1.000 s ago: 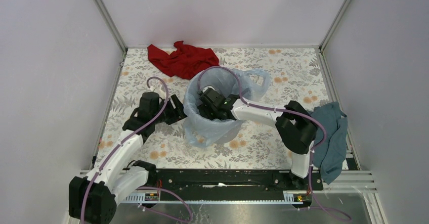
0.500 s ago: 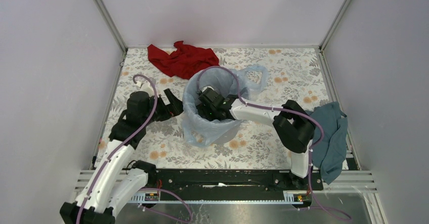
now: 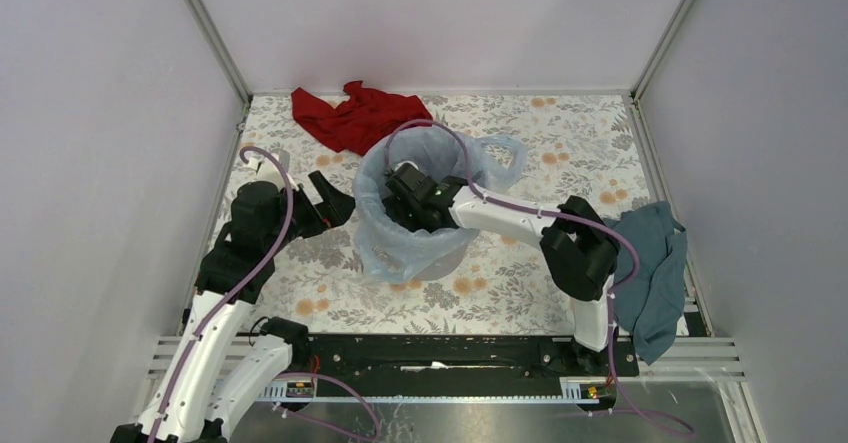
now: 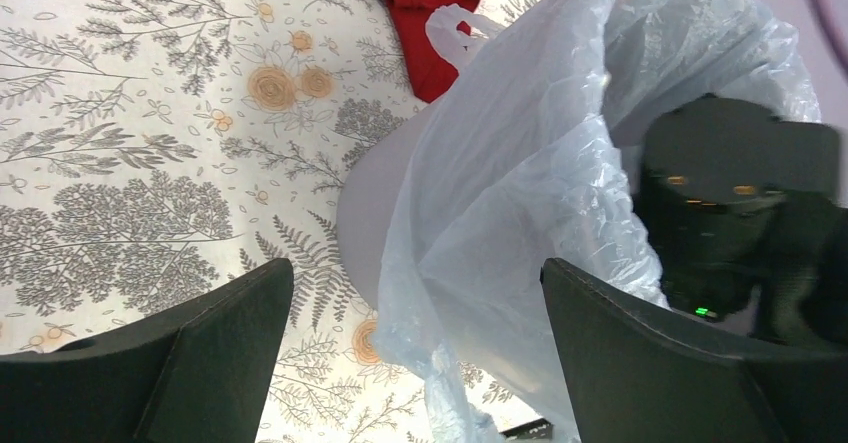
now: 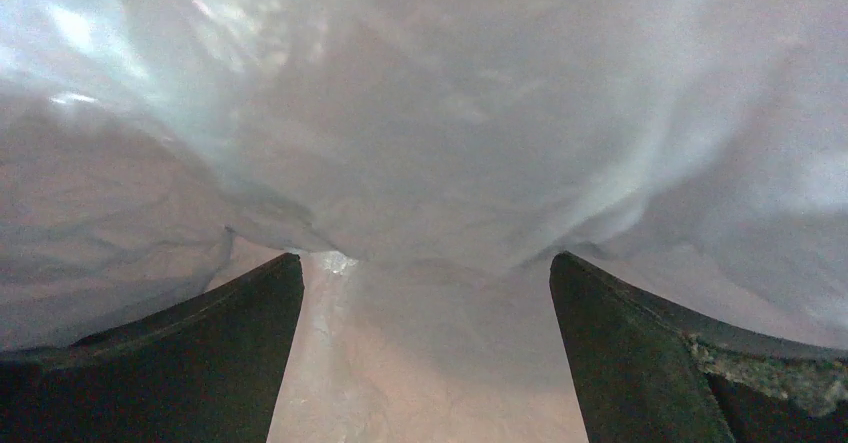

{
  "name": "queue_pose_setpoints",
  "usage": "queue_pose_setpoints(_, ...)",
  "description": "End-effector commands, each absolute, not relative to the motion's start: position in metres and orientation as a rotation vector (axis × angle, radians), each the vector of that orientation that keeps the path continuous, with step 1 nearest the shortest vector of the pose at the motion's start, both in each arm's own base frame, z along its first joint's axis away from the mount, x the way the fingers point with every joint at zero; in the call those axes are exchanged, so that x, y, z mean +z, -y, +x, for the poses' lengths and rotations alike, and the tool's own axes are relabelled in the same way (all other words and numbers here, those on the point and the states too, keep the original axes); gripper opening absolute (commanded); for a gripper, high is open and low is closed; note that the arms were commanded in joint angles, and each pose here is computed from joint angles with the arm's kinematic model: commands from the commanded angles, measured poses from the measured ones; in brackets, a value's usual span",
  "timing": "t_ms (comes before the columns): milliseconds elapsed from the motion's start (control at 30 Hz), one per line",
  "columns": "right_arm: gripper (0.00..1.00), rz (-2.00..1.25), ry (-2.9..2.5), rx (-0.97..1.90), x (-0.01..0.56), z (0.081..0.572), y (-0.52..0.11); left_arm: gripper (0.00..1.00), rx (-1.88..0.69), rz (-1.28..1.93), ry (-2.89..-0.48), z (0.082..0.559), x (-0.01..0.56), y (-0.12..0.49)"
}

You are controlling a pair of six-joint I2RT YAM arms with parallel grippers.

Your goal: Put the trash bags into the trash bin

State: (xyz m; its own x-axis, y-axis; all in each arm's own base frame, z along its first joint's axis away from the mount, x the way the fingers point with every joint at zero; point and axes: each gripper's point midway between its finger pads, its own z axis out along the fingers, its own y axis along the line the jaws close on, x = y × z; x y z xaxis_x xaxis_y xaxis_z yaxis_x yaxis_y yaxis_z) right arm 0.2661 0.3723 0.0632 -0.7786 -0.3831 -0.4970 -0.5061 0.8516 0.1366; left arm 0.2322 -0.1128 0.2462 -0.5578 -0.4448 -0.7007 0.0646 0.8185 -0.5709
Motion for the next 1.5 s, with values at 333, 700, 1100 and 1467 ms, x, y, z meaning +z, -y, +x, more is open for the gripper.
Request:
queue_pose_setpoints(333,0.96,-0.517,-2.297,0.412,0.22,0.287,-0.357,0.99,-0.426,-0.364,-2.0,0.24,0.264,0.07)
queue_pose_setpoints(700,1.0,-0.454,-2.029,0.325,0.336,0.286,-0.295,0.99,-0.423,-0.403,-1.945,0.234,0.277,0.063)
queue_pose_setpoints(1100,1.0,-0.112,-2.016,0.378,0.324,0.334,-0.161,0.99,-0.849,-0.153,-1.905,0.244,0.333,0.138)
queue_pose_setpoints(1467,0.73,0.06,-2.025,0.88,0.266,0.321,-0.156,0.81,-0.997,-0.1,-2.063,0.262,0.29,0.171)
